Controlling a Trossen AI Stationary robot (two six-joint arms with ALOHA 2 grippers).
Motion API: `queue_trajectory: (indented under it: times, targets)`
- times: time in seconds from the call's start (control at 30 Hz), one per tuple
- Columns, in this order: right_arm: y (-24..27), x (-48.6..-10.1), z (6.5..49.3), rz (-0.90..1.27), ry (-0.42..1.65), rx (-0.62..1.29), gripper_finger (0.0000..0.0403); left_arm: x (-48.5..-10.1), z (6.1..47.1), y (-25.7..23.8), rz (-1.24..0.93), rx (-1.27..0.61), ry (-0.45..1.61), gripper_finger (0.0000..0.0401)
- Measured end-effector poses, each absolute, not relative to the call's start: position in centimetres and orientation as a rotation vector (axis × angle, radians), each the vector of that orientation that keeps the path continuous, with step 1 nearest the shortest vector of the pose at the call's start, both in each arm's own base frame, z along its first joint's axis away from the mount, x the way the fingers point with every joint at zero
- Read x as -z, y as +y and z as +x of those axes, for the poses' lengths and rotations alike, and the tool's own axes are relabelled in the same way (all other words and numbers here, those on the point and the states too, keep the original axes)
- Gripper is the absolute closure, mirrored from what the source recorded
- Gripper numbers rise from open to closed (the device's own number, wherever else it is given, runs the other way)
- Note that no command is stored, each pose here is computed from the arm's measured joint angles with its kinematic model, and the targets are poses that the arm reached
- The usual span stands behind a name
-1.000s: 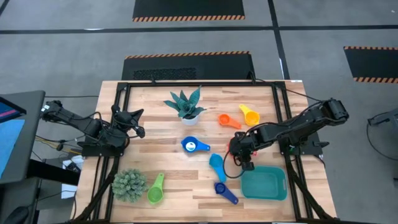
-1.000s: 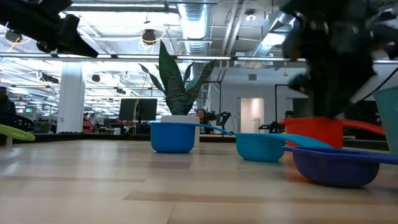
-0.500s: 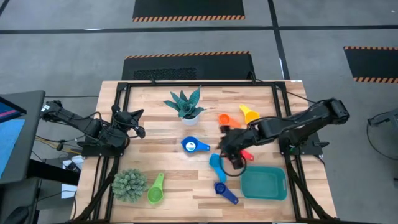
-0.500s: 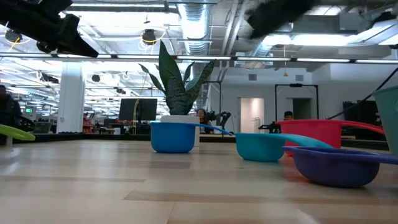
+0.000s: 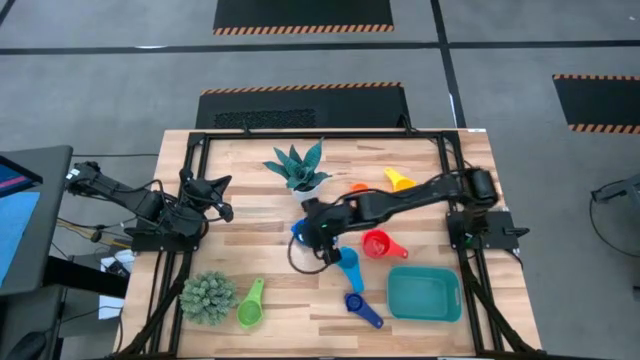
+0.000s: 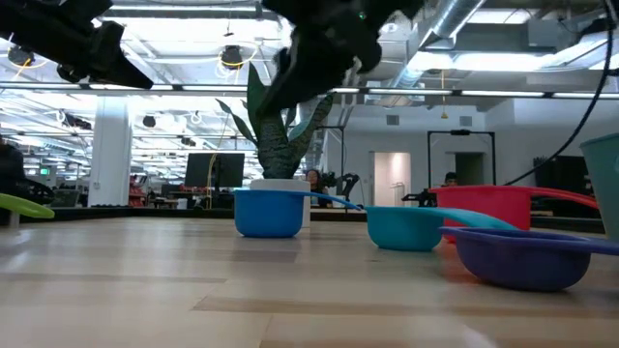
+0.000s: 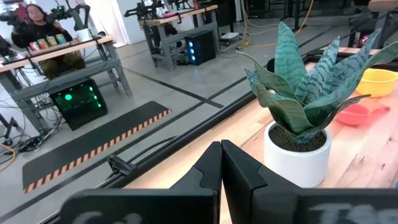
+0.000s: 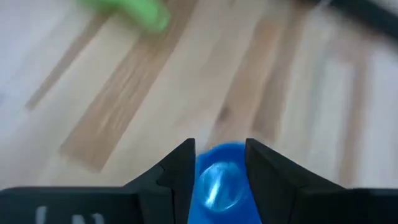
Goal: Nest measuring cups in basket
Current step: Stack the blue measuring cup on top of the red measuring cup
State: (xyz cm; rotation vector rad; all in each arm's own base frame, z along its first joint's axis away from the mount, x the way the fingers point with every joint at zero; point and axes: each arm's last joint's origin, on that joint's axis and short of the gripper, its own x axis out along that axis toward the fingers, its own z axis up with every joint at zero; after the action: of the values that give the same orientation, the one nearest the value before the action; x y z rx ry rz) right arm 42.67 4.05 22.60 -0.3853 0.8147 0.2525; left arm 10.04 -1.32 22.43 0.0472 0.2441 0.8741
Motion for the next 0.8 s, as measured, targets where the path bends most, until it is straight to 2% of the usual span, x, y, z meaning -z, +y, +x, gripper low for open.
queue_trajectory:
  times: [0.2,0.57,0.73,0.8]
  targets:
    - [3.9,-19.3,44.1,-0.379,0.997,-0.268,0.0243,-22.4,10.0,-1.3,0.047,-0.874,0.244,0.0401]
    - [4.0,-18.9,44.2,-0.338,1.015,-0.249,0.0245,-22.4,10.1,-1.4,0.038,-0.849,0.256,0.0401]
    - [4.5,-16.2,44.3,-0.323,1.093,-0.259,0.0245,-22.4,10.1,-1.4,0.038,-0.848,0.256,0.0401]
    - [4.8,-15.6,44.9,-0.326,1.062,-0.255,0.0245,-22.4,10.1,-1.4,0.038,-0.848,0.256,0.0401]
